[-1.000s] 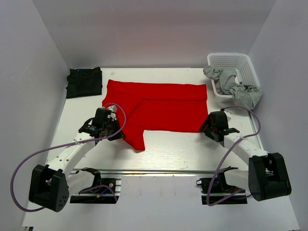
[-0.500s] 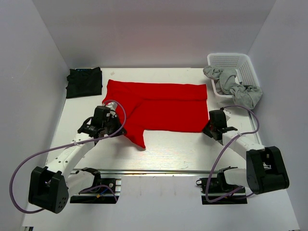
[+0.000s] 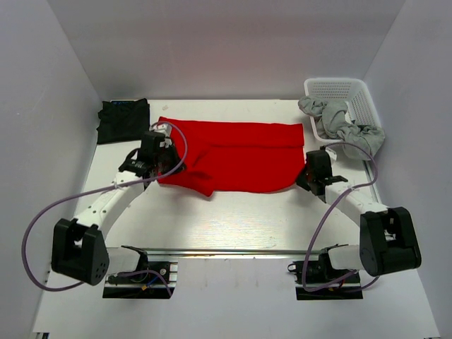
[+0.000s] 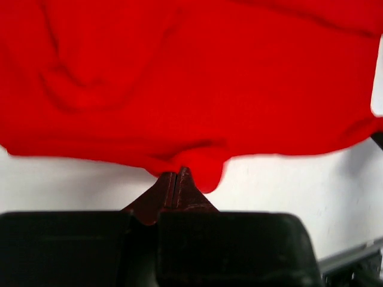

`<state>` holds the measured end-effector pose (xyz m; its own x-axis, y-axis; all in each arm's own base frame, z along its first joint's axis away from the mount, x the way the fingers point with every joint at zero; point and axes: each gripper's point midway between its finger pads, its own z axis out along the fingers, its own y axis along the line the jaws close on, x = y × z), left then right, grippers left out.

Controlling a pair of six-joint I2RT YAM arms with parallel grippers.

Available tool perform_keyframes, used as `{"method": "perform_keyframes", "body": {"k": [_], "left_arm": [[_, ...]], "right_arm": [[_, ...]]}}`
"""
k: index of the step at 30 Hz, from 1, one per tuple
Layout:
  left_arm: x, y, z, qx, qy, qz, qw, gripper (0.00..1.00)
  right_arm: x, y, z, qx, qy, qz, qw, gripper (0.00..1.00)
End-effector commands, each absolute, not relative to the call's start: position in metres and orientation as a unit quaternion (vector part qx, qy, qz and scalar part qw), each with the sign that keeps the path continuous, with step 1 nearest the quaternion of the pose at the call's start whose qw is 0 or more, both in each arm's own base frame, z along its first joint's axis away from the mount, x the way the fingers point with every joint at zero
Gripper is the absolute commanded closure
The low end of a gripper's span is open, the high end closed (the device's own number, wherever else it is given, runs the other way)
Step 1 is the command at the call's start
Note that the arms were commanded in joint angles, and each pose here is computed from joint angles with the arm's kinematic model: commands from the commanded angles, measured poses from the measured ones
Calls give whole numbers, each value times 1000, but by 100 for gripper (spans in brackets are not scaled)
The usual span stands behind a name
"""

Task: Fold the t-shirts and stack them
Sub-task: Fold the other side of the tshirt into a rectangle

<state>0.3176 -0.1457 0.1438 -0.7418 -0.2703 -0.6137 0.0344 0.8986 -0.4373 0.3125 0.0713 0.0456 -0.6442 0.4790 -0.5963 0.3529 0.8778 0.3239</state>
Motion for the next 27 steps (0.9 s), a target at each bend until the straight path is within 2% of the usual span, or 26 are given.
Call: {"method": "perform_keyframes", "body": {"k": [1,11,20,27], "left_arm": [[354,-139,175,-82,889,-193,407,100],[431,-126,194,-85,878,-122,455,100],[476,-102,213,-89,859,-73,499,100],[509,-93,190,-81,853,-66,511,100]], "right_arm": [[340,77,70,211,895,96,382,100],[388,79,94,172,904,64,386,100],[425,69,112,173,901,16,397,100],[449,62,106,160,910,-18,382,100]]}}
